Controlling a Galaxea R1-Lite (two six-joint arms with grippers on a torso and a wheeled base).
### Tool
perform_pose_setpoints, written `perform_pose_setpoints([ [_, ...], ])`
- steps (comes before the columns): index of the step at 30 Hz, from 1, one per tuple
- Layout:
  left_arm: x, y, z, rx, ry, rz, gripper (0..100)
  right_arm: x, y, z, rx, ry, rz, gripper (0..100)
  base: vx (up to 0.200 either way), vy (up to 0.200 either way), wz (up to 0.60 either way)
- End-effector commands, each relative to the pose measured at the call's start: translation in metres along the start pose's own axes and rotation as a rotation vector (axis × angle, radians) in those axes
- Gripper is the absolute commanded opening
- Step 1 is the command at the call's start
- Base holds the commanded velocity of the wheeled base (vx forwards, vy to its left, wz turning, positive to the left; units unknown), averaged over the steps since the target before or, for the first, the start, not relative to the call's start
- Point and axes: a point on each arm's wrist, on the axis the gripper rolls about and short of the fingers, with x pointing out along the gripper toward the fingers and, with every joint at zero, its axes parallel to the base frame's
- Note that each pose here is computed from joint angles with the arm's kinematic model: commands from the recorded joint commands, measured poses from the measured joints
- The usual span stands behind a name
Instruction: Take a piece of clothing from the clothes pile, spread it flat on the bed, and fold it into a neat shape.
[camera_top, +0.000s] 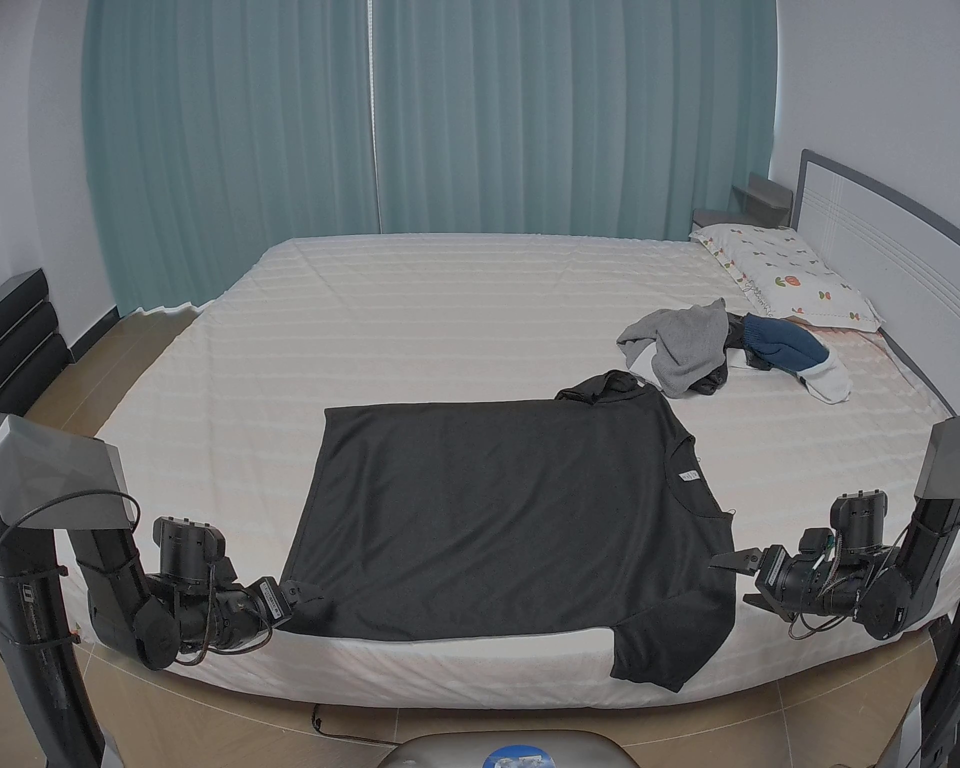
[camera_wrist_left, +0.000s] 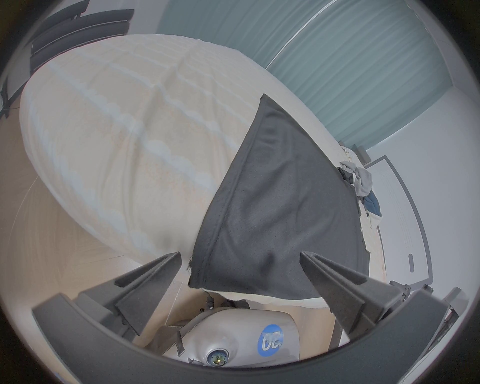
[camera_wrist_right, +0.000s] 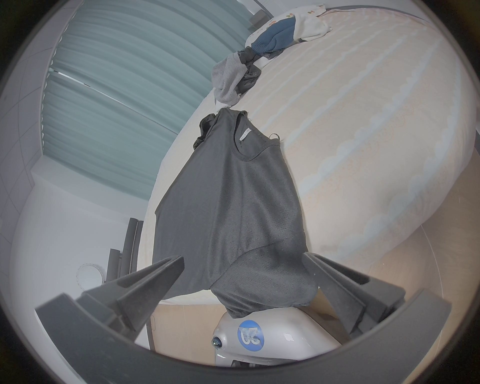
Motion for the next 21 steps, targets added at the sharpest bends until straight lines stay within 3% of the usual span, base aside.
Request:
perform_pose_setpoints([
  [1,0.005,-0.002,0.004,0.006,0.001,-0.022,100,0.001,0.000,0.000,0.000,0.000,-0.001,100,0.000,0.000,0.00],
  [3,0.005,-0.002,0.003,0.006,0.006,-0.030,100,0.001,0.000,0.000,0.002,0.002,0.000,100,0.000,0.000,0.00],
  [4,0.005,-0.002,0.003,0.006,0.006,-0.030,0,0.001,0.000,0.000,0.002,0.002,0.000,100,0.000,0.000,0.00],
  [9,0.005,0.004,-0.002,0.062,0.030,0.000,0,0.004,-0.004,-0.001,0.006,0.008,-0.011,100,0.000,0.000,0.00],
  [21,-0.001,0.010,0.000,0.028,0.057,0.041,0,0.014,-0.014,0.007,-0.005,-0.005,-0.034,100,0.000,0.000,0.00],
])
